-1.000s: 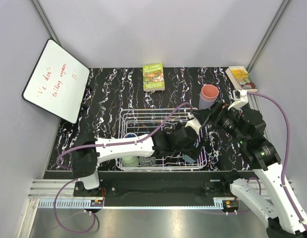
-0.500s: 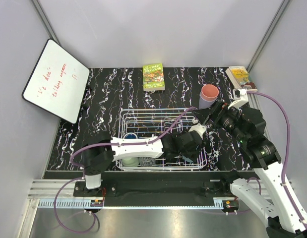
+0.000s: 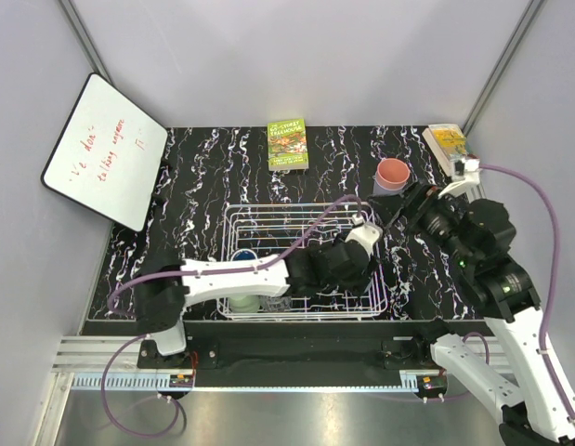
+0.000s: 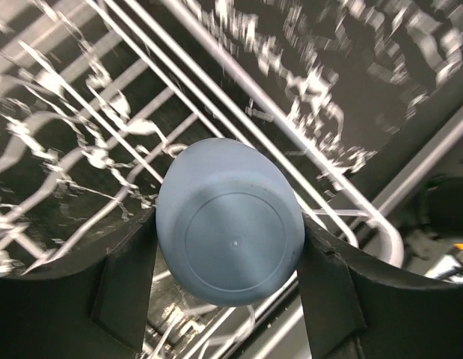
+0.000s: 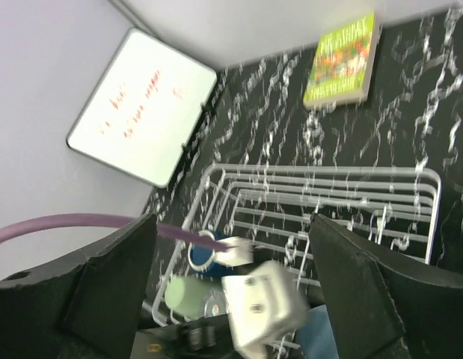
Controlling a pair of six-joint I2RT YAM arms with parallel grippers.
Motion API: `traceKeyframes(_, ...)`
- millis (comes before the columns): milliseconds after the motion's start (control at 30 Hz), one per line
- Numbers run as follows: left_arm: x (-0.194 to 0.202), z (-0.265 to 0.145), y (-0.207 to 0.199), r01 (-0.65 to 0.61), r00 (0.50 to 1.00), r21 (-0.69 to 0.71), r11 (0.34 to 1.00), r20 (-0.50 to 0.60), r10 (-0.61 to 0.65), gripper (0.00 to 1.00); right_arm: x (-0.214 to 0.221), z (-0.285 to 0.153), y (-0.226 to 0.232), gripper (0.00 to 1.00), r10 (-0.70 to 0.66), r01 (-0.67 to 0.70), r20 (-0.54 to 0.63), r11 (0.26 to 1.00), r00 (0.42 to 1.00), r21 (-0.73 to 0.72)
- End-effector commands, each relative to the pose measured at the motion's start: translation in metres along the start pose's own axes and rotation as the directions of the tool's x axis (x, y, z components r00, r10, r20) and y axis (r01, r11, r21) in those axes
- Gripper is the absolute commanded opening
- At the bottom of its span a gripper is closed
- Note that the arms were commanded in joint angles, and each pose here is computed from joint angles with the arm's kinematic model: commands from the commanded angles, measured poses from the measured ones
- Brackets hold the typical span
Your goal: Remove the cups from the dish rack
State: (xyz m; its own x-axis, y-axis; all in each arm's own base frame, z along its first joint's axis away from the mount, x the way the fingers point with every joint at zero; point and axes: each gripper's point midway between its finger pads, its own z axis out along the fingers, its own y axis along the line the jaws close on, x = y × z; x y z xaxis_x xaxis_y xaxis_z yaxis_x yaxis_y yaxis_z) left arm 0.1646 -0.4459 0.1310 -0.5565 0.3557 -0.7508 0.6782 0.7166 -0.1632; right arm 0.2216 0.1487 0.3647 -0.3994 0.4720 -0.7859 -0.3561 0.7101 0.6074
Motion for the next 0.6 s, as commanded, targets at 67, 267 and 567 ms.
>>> traceKeyframes(67, -0.095, -0.09, 0.015, 0.034, 0.951, -0.017, 0.999, 0.308, -0.027, 0.0, -0.064, -0.024, 0.03, 0.91, -0.077, 0.08, 0.188, 0.997, 0.979, -0.008)
traceKeyframes(267, -0.129, -0.157, 0.069, 0.201, 0.855, -0.082, 0.976, 0.5, -0.135, 0.0, -0.063, -0.023, 0.019, 0.91, -0.061, 0.054, 0.197, 0.998, 0.979, 0.041)
traceKeyframes(567, -0.125, -0.208, 0.153, 0.4, 0.605, 0.303, 0.865, 0.622, -0.498, 0.0, -0.015, 0.0, 0.023, 0.94, 0.062, -0.051, 0.089, 0.991, 0.994, -0.124)
